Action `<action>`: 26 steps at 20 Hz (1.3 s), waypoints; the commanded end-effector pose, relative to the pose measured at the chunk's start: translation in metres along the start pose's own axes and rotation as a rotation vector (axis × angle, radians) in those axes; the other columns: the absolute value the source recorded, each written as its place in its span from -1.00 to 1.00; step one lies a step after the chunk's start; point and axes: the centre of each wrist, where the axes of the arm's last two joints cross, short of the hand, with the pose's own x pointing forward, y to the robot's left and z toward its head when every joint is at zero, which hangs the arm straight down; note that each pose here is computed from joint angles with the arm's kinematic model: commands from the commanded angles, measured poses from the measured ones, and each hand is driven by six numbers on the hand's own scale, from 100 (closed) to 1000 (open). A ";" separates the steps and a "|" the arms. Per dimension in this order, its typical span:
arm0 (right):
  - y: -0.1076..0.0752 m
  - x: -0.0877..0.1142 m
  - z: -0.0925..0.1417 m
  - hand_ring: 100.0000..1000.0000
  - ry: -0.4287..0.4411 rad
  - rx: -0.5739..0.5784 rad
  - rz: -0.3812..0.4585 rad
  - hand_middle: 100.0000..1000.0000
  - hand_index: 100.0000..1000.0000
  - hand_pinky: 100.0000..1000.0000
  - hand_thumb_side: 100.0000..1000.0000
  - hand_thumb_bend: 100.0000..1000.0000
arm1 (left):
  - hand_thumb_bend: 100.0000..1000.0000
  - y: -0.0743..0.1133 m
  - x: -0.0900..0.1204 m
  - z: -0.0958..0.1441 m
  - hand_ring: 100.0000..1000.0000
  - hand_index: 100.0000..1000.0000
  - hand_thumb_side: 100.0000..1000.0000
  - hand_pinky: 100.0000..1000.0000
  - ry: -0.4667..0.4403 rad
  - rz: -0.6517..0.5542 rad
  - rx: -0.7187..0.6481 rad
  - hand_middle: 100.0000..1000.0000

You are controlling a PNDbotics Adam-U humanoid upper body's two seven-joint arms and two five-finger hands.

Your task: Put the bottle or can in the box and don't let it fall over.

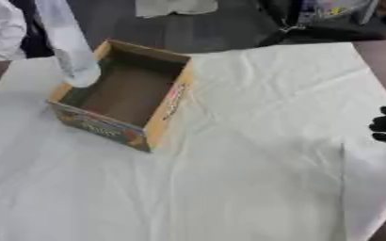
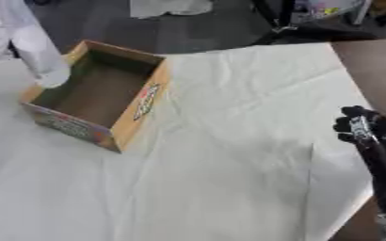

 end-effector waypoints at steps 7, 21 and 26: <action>-0.001 0.009 -0.006 0.35 -0.044 0.017 0.014 0.14 0.41 0.43 0.35 -1.00 | -1.00 0.001 0.005 -0.005 -0.72 -0.50 -0.83 0.03 -0.009 -0.021 0.012 -0.64; 0.000 0.013 -0.009 0.35 -0.068 0.029 -0.002 0.14 0.41 0.43 0.35 -1.00 | -1.00 -0.026 -0.009 -0.008 -0.51 -0.30 -0.90 0.09 0.035 -0.024 -0.099 -0.42; -0.001 0.013 -0.009 0.35 -0.069 0.028 -0.005 0.14 0.41 0.43 0.33 -1.00 | -1.00 -0.031 -0.013 -0.002 -0.36 -0.19 -0.93 0.15 0.041 -0.030 -0.142 -0.27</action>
